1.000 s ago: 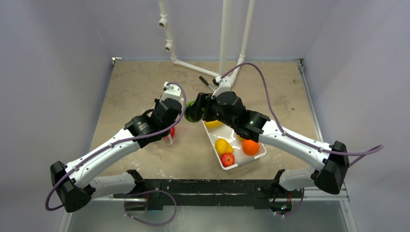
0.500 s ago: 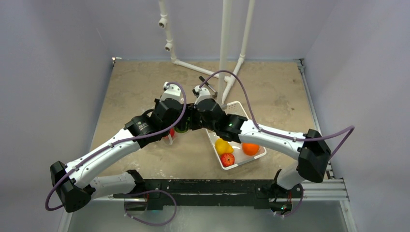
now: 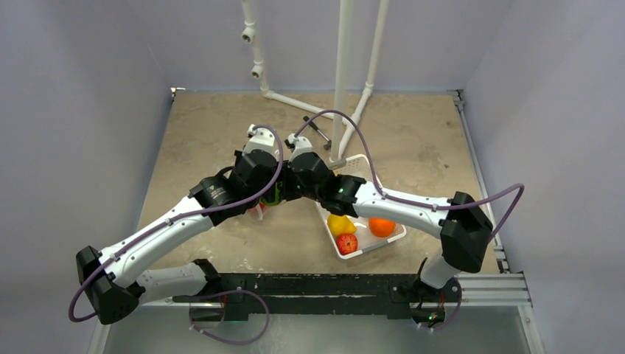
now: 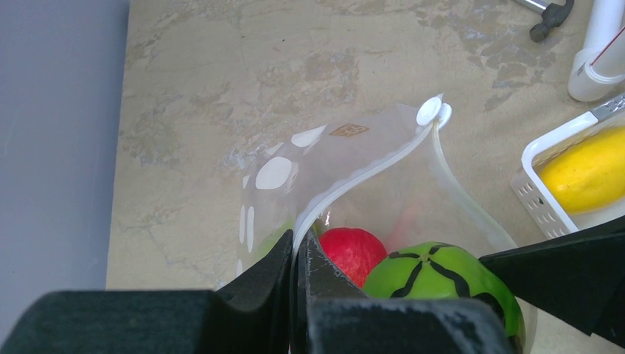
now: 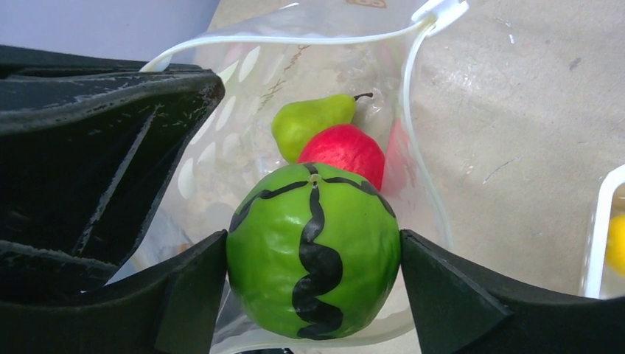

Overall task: Place the food in the zip-top bag and seal the zipper
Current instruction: Place the fake fruit in the zipper food storage bag, then adjust the zipper food storage bag at the center of the board.

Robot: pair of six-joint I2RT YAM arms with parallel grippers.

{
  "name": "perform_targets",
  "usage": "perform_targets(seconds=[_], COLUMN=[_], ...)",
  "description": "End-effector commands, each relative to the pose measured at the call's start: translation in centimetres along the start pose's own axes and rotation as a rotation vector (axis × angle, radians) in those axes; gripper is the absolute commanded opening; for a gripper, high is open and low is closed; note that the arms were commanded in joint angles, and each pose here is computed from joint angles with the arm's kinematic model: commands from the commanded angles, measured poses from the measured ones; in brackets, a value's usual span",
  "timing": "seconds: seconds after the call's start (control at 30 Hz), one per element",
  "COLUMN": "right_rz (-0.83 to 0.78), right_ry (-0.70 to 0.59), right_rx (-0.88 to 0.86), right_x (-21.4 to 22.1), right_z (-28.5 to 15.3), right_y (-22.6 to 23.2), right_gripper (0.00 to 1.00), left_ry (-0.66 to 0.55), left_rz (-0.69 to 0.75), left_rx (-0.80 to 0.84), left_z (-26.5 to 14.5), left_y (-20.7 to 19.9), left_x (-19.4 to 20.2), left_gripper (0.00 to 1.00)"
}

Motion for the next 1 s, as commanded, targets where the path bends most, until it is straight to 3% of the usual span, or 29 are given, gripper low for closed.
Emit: perform_targets(seconds=[0.0,0.07,0.37,0.97], right_rz=[0.009,0.011,0.037,0.163], right_ry=[-0.096,-0.105,-0.150,-0.101], right_rx=[-0.048,-0.045,0.008,0.204], right_x=[-3.3,-3.6,-5.1,-1.9], right_z=[-0.8,-1.0,-2.9,-4.9], right_y=[2.1,2.1,1.4,-3.3], right_gripper=[0.94,0.99,0.99,0.85], left_ry=[-0.033,-0.032,-0.031,-0.029], left_rz=[-0.028,-0.028,-0.026,-0.026], left_rx=[0.004,0.004,0.001,0.001], left_z=[-0.3,-0.3,-0.3,-0.2], left_y=[0.1,0.1,0.2,0.1], left_x=[-0.8,-0.8,-0.7,-0.7], left_gripper=[0.00,0.00,0.00,0.00])
Point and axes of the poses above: each gripper's point midway between its finger pads, its own z axis out along the fingers, its own y axis along the line the jaws close on, x = y × z, the point moved 1 cm from there along -z, back along the fingers, and after that the axes turned 7 degrees about -z, right-handed, at the moved point
